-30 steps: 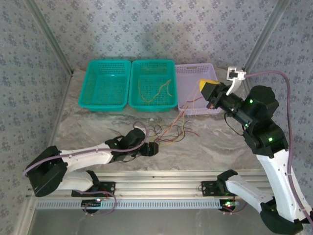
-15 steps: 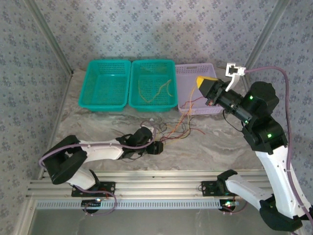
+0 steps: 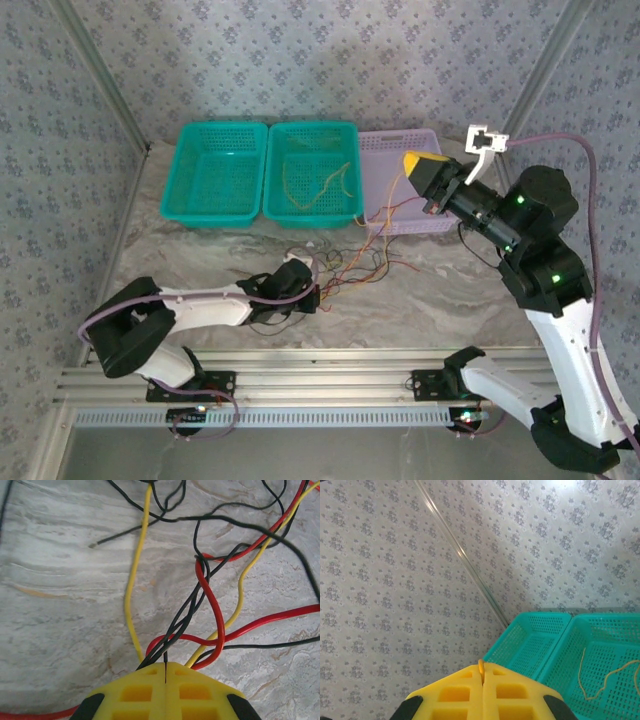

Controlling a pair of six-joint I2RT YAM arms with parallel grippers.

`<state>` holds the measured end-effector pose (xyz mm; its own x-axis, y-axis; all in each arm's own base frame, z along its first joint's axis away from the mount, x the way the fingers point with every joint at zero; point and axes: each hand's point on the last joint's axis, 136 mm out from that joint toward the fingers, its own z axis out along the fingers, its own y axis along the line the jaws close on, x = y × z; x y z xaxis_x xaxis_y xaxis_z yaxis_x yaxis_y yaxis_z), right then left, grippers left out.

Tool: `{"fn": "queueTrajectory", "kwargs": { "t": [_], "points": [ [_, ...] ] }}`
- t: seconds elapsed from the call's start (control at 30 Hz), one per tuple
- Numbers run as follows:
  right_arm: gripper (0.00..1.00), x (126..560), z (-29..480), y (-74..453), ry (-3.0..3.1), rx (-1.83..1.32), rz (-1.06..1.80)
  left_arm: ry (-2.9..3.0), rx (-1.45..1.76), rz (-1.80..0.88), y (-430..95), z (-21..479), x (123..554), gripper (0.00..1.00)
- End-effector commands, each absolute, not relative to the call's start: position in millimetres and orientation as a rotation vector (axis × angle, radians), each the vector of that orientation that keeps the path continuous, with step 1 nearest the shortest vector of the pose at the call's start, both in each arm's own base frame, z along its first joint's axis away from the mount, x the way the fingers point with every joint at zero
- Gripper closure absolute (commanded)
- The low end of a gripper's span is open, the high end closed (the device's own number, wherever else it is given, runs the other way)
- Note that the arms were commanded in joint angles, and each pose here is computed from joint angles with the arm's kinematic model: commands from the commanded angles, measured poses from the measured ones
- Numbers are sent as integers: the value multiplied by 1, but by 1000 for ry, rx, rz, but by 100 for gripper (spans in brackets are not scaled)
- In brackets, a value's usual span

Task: Untangle the cables

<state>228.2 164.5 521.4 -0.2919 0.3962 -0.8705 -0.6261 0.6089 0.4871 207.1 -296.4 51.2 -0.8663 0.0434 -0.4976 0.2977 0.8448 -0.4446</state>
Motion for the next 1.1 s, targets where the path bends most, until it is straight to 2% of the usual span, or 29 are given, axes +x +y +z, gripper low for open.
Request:
{"fn": "queueTrajectory", "kwargs": {
  "t": [0.0, 0.13, 0.2, 0.23, 0.27, 0.3, 0.4, 0.57, 0.67, 0.73, 0.77, 0.93, 1.07],
  "points": [
    [100, 211, 550, 149, 1487, -180, 968, 2512, 211, -667, -275, 58, 211, 100],
    [100, 213, 550, 149, 1490, -181, 960, 2469, 194, -764, -270, 72, 206, 100],
    [100, 217, 546, 153, 1503, -185, 974, 2439, 224, -828, -276, 84, 202, 89],
    [100, 218, 545, 153, 1506, -182, 979, 2423, 234, -854, -278, 91, 201, 88],
    [100, 218, 544, 154, 1507, -182, 983, 2407, 244, -874, -280, 97, 200, 97],
    [100, 219, 543, 154, 1506, -181, 979, 2398, 249, -877, -279, 101, 199, 100],
    [100, 217, 545, 149, 1501, -176, 951, 2382, 234, -814, -265, 110, 200, 100],
    [100, 215, 540, 131, 1518, -120, 852, 2393, 51, -686, -202, 116, 210, 100],
    [100, 213, 542, 112, 1480, -46, 790, 2376, -52, -736, -175, 123, 211, 100],
    [100, 212, 546, 108, 1455, -26, 787, 2340, -43, -810, -176, 135, 207, 100],
    [100, 213, 548, 110, 1450, -29, 795, 2322, -20, -857, -181, 142, 205, 97],
    [100, 222, 550, 130, 1473, -82, 869, 2254, 102, -1050, -212, 163, 198, 43],
    [100, 226, 548, 138, 1486, -103, 907, 2181, 279, -1143, -244, 182, 187, 25]
  ]
}}
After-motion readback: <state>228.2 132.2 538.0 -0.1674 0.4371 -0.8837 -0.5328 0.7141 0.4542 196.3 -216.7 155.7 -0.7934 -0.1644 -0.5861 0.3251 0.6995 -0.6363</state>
